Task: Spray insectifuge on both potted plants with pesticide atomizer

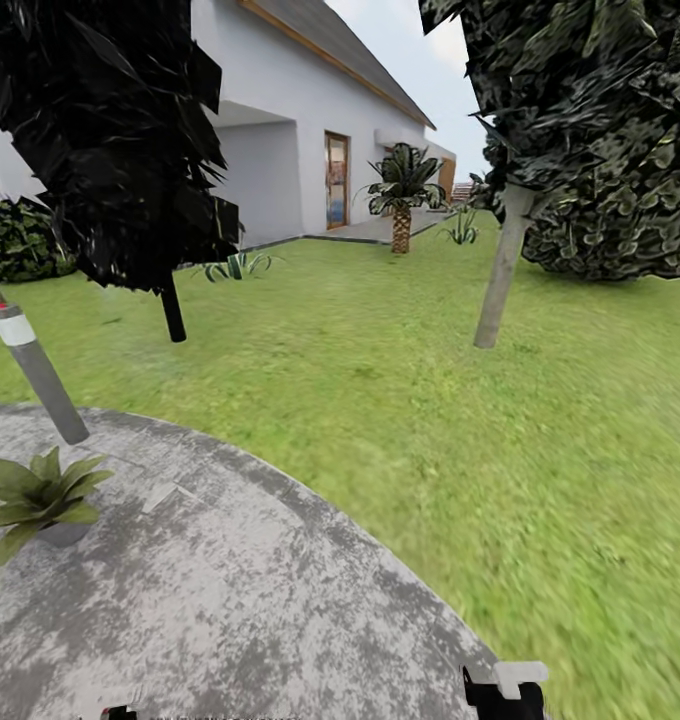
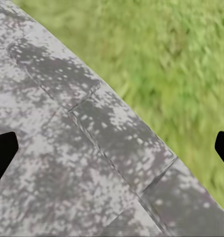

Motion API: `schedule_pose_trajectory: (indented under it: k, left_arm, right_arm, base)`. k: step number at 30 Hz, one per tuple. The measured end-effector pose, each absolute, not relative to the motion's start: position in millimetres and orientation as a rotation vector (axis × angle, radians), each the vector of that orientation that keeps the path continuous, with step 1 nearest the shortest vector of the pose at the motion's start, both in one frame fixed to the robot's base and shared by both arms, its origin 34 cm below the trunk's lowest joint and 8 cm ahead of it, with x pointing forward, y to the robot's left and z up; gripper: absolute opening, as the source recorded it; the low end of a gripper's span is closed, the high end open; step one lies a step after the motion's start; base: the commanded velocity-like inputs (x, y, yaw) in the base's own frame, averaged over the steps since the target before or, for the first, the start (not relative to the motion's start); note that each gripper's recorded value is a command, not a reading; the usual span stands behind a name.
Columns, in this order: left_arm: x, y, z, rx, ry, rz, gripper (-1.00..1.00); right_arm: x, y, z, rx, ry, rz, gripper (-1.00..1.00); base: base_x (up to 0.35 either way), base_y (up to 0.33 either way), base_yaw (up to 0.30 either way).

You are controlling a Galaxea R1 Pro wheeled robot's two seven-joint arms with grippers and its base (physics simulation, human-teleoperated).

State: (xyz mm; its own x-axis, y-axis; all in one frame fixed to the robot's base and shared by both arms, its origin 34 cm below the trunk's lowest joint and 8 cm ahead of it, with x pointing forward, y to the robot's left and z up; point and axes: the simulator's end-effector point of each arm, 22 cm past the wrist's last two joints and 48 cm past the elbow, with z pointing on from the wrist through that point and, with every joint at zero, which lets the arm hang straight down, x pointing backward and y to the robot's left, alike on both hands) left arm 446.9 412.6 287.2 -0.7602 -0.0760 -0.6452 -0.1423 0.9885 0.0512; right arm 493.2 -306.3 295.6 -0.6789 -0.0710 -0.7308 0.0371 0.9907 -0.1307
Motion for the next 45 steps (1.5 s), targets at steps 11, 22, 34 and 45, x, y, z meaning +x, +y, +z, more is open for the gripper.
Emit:
schedule_pose_trajectory:
  k: [11,22,34,45]
  left_arm:
    - [446.8,412.3,287.0,-0.151,2.438,0.126,-1.0]
    - [446.7,412.3,287.1,-0.152,2.438,0.126,-1.0]
    - [445.6,412.8,286.0,-0.154,2.441,0.127,-1.0]
    - [444.3,412.9,284.7,-0.155,2.445,0.127,-1.0]
  right_arm:
    - [493.4,-306.3,295.8,-0.023,2.31,-0.171,1.0]
    - [493.6,-306.4,296.1,-0.023,2.309,-0.171,1.0]
    - [493.0,-294.3,294.2,-0.019,2.313,-0.153,1.0]
    - [491.6,-294.3,292.6,-0.019,2.317,-0.154,1.0]
  base:
    - [0.0,0.0,0.278]
    - [0.058,-0.021,0.279]
    - [0.239,-0.163,0.279]
    - [0.316,-0.05,0.279]
